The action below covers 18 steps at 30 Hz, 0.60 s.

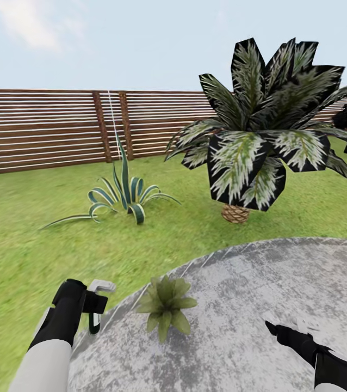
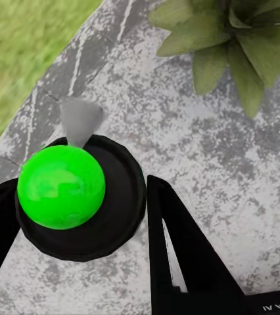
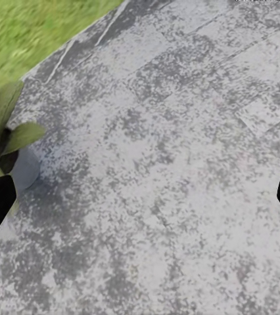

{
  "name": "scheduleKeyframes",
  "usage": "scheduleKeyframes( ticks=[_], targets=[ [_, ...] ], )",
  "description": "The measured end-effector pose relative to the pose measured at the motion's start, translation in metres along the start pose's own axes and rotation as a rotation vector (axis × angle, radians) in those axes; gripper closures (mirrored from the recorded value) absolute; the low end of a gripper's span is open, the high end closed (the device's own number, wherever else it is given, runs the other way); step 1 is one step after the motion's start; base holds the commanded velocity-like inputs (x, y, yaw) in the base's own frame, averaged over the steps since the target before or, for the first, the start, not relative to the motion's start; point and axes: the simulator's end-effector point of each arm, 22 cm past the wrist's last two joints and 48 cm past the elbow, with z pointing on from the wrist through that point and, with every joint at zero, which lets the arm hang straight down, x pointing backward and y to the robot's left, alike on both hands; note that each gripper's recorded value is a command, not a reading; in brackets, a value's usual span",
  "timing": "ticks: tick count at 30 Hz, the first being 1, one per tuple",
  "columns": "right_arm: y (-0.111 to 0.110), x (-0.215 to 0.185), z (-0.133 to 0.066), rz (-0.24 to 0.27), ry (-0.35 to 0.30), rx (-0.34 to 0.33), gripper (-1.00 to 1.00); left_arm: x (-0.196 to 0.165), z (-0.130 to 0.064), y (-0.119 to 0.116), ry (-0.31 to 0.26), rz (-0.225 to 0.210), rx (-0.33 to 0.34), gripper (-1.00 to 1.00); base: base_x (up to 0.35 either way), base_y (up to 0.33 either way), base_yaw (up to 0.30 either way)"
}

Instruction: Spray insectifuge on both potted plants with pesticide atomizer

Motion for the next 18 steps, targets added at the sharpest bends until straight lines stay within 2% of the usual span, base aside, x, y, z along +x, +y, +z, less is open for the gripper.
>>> scheduleKeyframes(
  ticks=[13,18],
  targets=[
    [-0.0006,0.0,-0.0002,0.001,-0.001,0.002,-1.0,-0.0001,-0.0003,0.001,-0.001,0.0,-0.001,1.0,0.278,0.221,-0.011],
    [0.0,-0.0012,-0.0008,0.002,-0.003,0.0,-1.0,-0.0012,-0.0015,0.0009,-0.004,0.001,-0.002,1.0,0.289,0.221,-0.184]
  ],
)
